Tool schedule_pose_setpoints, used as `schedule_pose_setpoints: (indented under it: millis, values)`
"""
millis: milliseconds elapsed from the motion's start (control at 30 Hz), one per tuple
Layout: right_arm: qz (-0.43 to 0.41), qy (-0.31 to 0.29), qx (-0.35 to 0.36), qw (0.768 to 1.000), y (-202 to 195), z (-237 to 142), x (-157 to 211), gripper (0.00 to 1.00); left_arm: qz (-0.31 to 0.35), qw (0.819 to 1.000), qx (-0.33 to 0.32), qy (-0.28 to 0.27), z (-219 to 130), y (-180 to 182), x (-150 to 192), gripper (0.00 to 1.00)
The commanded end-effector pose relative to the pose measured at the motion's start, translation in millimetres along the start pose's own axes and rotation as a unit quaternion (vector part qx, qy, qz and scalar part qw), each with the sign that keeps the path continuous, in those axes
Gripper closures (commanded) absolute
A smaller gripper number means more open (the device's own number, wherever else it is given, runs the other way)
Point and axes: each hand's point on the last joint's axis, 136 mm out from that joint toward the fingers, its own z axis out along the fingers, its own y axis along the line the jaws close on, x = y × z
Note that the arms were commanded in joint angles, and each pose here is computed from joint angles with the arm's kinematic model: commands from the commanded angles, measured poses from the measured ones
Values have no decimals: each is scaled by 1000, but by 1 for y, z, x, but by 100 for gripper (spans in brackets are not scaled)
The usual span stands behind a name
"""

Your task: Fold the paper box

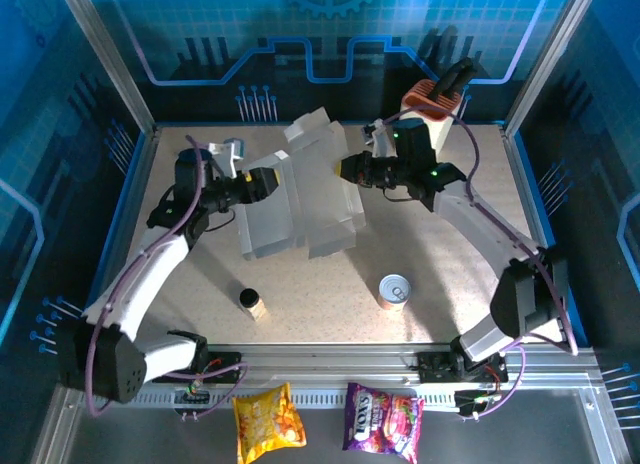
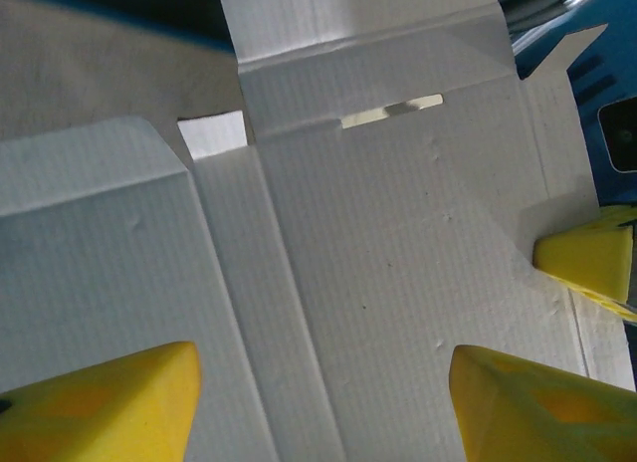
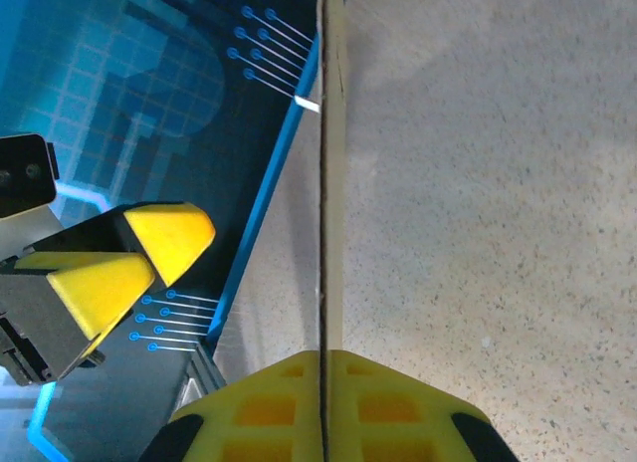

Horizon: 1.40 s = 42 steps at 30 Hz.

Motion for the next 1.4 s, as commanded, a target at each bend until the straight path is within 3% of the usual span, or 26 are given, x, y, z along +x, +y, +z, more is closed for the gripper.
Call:
schedule_pose_setpoints:
  millis: [0,200,567,933,1367]
  values:
    - [49,17,-9,999,-19,10,3,100,-71,995,-11,68,12,12,29,34]
    - [76,78,51,993,-71,23,31,100,-102,986,-18,131,35,33,66,39]
    - [5,113,227,967,-128,3,47,100,-124,971,-29,203,65,51,125,46]
    - [-72,150,318,933,-132,5,59,100,-147,947,-59,280,80,74,190,65]
    - [-122,199,351,907,-118,40,85,100,-156,936,-72,308,86,91,215,81]
